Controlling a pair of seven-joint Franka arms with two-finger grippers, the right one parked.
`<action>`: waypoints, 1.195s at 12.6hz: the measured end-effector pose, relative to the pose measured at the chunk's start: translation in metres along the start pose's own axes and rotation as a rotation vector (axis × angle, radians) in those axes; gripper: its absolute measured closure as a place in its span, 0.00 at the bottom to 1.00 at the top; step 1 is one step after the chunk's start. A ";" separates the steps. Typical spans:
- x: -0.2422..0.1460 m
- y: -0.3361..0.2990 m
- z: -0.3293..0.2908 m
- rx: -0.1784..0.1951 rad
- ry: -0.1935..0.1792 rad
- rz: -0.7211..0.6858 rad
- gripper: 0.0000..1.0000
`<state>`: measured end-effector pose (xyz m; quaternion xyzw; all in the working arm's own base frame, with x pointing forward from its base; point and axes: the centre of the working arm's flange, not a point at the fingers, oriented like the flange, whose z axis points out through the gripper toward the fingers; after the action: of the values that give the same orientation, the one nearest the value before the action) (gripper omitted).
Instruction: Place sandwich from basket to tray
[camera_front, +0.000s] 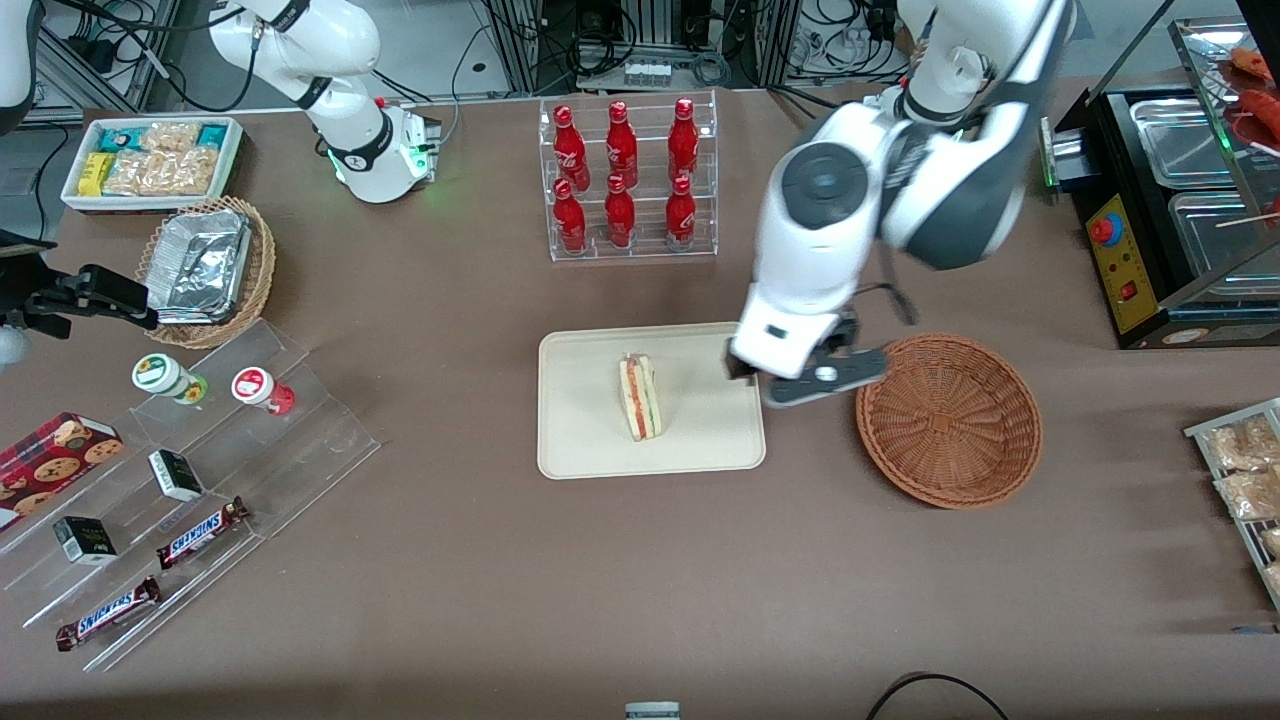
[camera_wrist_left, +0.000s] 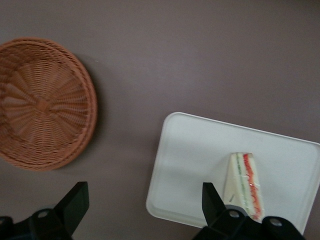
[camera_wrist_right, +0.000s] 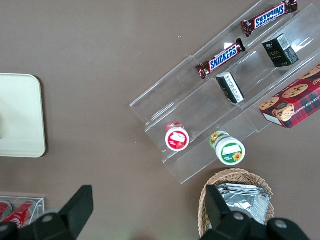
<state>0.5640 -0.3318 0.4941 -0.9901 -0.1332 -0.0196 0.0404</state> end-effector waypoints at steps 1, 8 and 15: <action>0.011 -0.024 -0.010 0.016 -0.015 -0.011 0.00; 0.088 -0.196 -0.032 0.059 -0.129 0.003 0.00; 0.069 -0.281 -0.075 0.020 -0.149 0.098 0.00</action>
<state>0.5537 -0.0504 0.5936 -0.9937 -0.0874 0.0573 0.0414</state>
